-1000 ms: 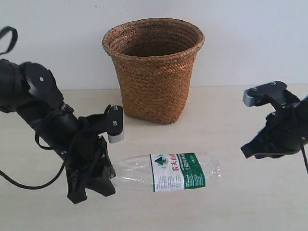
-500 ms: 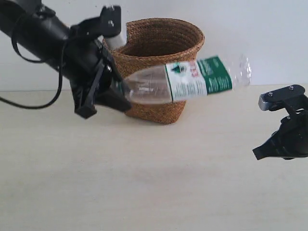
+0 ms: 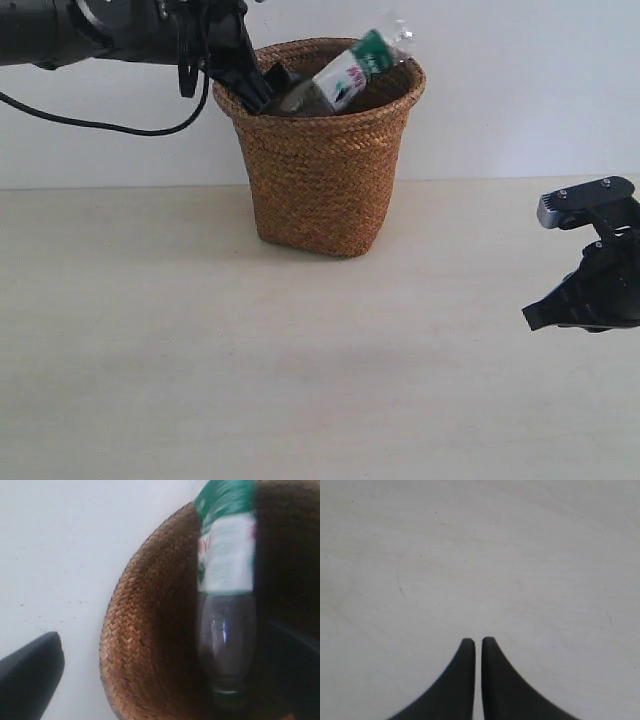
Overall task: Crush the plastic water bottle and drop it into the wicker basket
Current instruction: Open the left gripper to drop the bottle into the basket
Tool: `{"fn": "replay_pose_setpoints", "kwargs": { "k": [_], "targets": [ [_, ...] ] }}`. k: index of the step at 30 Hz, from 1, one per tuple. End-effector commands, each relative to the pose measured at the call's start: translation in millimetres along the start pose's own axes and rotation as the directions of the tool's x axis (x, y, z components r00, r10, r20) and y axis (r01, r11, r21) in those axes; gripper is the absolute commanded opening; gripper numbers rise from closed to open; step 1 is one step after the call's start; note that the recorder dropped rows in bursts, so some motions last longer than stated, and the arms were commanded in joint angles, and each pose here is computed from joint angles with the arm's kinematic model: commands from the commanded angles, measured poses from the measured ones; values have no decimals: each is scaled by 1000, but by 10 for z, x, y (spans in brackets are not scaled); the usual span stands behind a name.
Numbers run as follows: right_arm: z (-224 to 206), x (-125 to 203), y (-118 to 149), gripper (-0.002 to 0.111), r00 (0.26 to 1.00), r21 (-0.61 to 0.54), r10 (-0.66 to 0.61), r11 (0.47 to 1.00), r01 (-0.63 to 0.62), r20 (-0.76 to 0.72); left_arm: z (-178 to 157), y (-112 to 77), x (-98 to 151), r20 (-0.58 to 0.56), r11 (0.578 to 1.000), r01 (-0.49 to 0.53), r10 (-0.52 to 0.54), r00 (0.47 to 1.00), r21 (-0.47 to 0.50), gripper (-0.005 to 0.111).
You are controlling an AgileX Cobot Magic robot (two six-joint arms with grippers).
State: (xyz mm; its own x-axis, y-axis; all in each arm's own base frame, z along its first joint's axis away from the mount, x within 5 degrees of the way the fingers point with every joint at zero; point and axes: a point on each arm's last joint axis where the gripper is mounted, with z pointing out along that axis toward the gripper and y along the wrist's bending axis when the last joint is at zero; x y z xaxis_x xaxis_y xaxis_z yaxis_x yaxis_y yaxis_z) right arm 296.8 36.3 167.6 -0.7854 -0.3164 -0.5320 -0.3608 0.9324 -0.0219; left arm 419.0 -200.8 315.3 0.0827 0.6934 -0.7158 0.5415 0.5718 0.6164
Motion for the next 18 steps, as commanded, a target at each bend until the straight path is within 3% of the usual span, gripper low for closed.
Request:
{"fn": "replay_pose_setpoints", "kwargs": {
  "k": [1,7,9,11,15,18],
  "targets": [
    [-28,-5,-4,0,1000,7,-4,1000,4,14,30,14,-5,11,1000,22,-21,1000,-21,104],
    [-28,-13,-10,0,1000,14,-2,1000,2,22,-14,15,-26,1,1000,21,-21,1000,3,103],
    [-28,-15,-9,0,1000,12,9,1000,-9,25,-67,10,-46,-14,999,20,-20,1000,38,93],
    [-29,-20,-9,0,999,12,21,1000,-21,30,-162,33,-55,-44,996,23,-19,999,88,72],
    [-48,-44,-19,0,999,23,22,999,-23,50,-405,62,-90,-110,978,38,-15,994,204,5],
    [-67,-58,-13,0,997,16,44,999,-45,58,-584,84,-101,-159,961,28,17,987,274,4]
  ]
}}
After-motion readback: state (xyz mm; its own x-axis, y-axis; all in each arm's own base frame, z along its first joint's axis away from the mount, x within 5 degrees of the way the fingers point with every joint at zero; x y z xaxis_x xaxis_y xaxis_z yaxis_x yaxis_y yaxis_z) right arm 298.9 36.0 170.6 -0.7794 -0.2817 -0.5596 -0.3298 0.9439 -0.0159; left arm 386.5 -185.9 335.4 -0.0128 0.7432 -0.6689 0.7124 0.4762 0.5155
